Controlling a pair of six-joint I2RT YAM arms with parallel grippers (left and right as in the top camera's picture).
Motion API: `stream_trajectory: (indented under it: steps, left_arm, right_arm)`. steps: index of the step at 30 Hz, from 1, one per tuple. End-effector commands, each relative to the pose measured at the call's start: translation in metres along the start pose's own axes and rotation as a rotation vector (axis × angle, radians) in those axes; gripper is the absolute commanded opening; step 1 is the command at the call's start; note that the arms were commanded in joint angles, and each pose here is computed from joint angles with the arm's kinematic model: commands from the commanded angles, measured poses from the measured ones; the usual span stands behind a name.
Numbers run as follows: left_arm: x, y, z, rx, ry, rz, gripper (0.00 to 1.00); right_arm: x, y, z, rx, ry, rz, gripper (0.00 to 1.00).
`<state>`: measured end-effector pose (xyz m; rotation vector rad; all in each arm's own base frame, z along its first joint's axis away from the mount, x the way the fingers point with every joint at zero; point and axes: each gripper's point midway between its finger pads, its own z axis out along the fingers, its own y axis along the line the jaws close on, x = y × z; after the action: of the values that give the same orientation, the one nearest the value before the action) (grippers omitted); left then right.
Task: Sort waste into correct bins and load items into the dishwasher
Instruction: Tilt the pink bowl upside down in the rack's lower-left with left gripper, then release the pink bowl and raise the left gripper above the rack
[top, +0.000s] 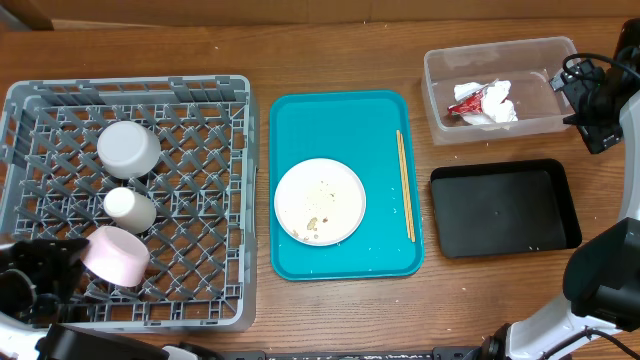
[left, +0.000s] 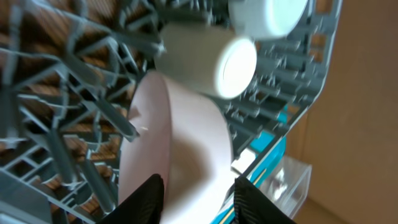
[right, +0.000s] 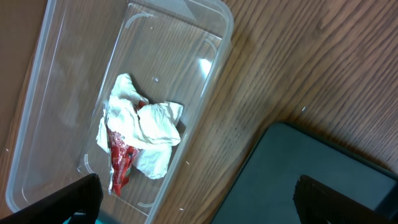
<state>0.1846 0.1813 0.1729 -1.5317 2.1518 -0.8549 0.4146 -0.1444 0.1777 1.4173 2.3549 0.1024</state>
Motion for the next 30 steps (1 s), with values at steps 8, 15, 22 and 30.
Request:
stream_trajectory:
  steps: [8,15,22,30]
  left_arm:
    - [-0.023,-0.008,-0.059,-0.091,-0.149,-0.008,0.44]
    - [-0.012,-0.041,-0.066,0.002,-0.127,0.051,0.17]
    - [0.008,-0.056,-0.028,-0.136,-0.001,0.256,0.04]
    - [0.026,-0.027,0.018,-0.502,0.068,0.258,0.04]
  right_arm:
    - [-0.001,0.003,-0.005,-0.012,-0.013,-0.003,1.0]
    - [-0.001,0.003,-0.005,-0.012,-0.013,-0.003,1.0]
    - [-0.001,0.003,-0.005,-0.012,-0.013,-0.003,1.0]
    - [-0.001,0.003,-0.005,-0.012,-0.013,-0.003,1.0]
